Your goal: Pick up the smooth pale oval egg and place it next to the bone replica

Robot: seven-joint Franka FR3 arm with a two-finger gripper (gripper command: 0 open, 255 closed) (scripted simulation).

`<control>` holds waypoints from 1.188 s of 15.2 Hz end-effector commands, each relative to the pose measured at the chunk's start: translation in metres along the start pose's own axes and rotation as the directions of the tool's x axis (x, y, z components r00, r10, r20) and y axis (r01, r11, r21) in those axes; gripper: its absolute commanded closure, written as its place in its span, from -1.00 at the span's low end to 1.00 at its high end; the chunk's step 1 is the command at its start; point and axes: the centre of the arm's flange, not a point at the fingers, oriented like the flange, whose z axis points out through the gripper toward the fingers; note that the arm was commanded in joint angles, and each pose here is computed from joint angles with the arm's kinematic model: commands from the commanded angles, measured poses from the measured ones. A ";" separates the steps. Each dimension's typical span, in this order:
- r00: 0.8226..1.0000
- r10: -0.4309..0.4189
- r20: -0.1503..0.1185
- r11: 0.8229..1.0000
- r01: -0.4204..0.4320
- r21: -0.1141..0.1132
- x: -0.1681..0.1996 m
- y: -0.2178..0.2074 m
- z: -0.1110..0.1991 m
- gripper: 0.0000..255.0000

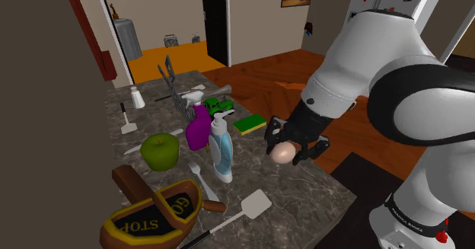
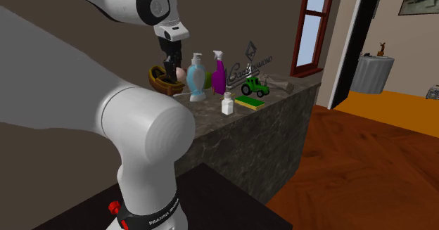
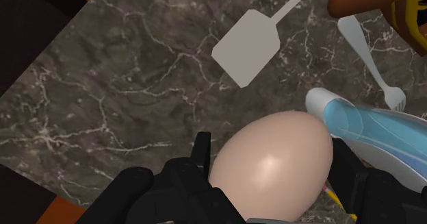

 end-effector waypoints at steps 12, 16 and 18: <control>1.000 0.000 0.000 1.000 0.000 0.000 0.102 -0.083 0.012 1.00; 1.000 0.000 0.000 1.000 0.000 0.000 0.143 -0.114 0.022 1.00; 1.000 0.000 0.000 1.000 0.000 0.000 0.164 -0.130 0.027 1.00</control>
